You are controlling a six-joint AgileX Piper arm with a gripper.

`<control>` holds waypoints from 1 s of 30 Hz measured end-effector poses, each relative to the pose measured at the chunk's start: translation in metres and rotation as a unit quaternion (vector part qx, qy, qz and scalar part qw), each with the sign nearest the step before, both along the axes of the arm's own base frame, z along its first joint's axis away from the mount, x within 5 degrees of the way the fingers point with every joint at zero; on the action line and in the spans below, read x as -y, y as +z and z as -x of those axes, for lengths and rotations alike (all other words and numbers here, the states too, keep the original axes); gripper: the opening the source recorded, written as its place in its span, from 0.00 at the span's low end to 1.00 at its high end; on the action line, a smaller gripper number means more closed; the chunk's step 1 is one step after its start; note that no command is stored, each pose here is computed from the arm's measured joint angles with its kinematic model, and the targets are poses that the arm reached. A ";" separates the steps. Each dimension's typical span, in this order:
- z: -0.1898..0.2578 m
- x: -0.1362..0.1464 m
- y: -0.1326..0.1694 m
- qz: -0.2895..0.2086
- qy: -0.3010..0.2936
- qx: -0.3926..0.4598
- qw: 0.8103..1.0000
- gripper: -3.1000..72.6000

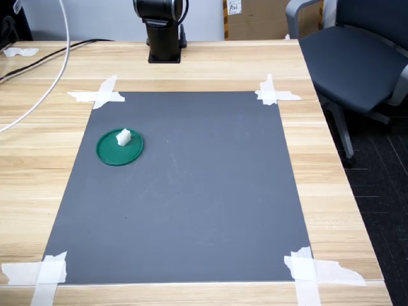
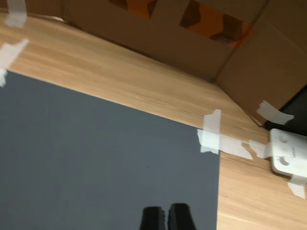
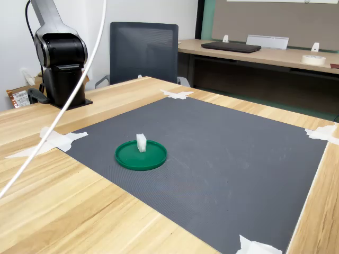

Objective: Grasp a white terminal and put it in the green lid.

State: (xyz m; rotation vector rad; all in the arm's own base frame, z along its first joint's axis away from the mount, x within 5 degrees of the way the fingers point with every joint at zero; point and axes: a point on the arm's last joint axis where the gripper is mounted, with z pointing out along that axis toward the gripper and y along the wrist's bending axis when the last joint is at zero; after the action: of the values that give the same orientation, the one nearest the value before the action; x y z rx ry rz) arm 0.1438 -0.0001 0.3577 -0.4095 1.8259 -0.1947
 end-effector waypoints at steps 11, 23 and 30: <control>0.066 -0.005 -0.051 -0.062 -0.032 0.088 0.994 0.00; 0.098 -0.009 -0.109 -0.090 -0.030 0.126 0.987 0.00; 0.096 -0.010 -0.132 -0.093 -0.027 0.092 0.991 0.00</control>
State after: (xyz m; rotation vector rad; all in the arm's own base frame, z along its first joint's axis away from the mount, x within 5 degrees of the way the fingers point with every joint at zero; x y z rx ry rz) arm 0.0480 0.0103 0.2258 -0.2049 1.6578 -0.0952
